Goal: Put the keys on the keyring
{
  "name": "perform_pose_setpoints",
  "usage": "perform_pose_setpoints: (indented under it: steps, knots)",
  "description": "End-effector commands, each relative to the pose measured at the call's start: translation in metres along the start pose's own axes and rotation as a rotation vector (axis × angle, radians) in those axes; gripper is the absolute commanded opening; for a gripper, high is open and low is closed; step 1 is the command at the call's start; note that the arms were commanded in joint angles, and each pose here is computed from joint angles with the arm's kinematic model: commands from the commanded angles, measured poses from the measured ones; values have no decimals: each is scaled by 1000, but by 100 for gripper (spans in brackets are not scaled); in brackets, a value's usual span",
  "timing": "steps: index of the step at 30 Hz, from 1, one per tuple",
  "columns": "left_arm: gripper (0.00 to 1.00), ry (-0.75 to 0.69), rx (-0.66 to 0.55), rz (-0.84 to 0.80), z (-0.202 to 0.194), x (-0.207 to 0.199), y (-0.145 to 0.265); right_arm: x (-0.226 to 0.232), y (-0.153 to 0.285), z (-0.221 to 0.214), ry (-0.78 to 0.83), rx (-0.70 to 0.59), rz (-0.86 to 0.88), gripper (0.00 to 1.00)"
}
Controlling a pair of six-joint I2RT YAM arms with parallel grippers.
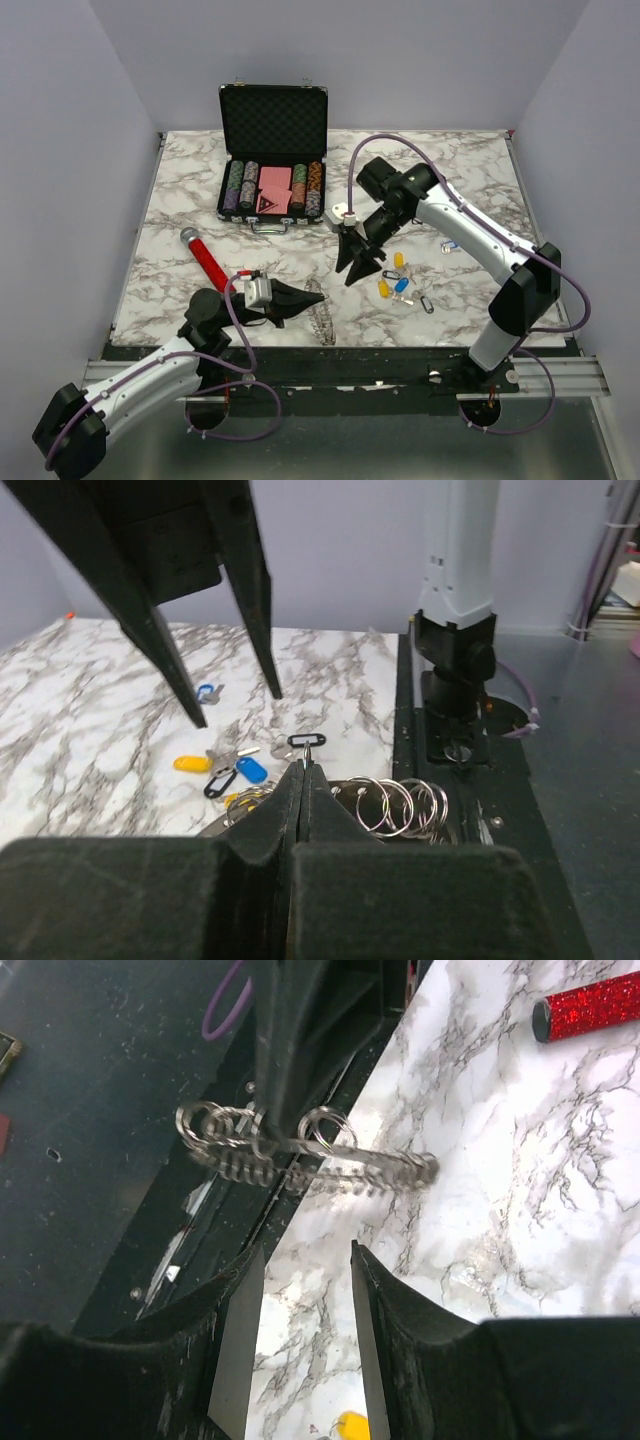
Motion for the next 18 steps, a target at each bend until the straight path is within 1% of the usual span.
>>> perform_pose_setpoints:
  steps: [1,7,18]
  knots:
    - [0,-109,-91,-160,30,-4,-5,11,7,-15,-51,30,12,49]
    - [0,-92,-131,-235,50,-7,-8,12,12,-26,-61,5,7,49]
    - [0,-53,-206,-294,66,-10,-10,16,20,-33,-64,-33,-9,50]
Point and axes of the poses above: each gripper's point midway between its finger pads, its own y axis back along the fingers, its own x axis along the line the jaws close on, z = x × y, the point moved 9 cm from there along y, back along the fingers, and after that the axes turned 11 degrees about -y, right-handed, at the moved point
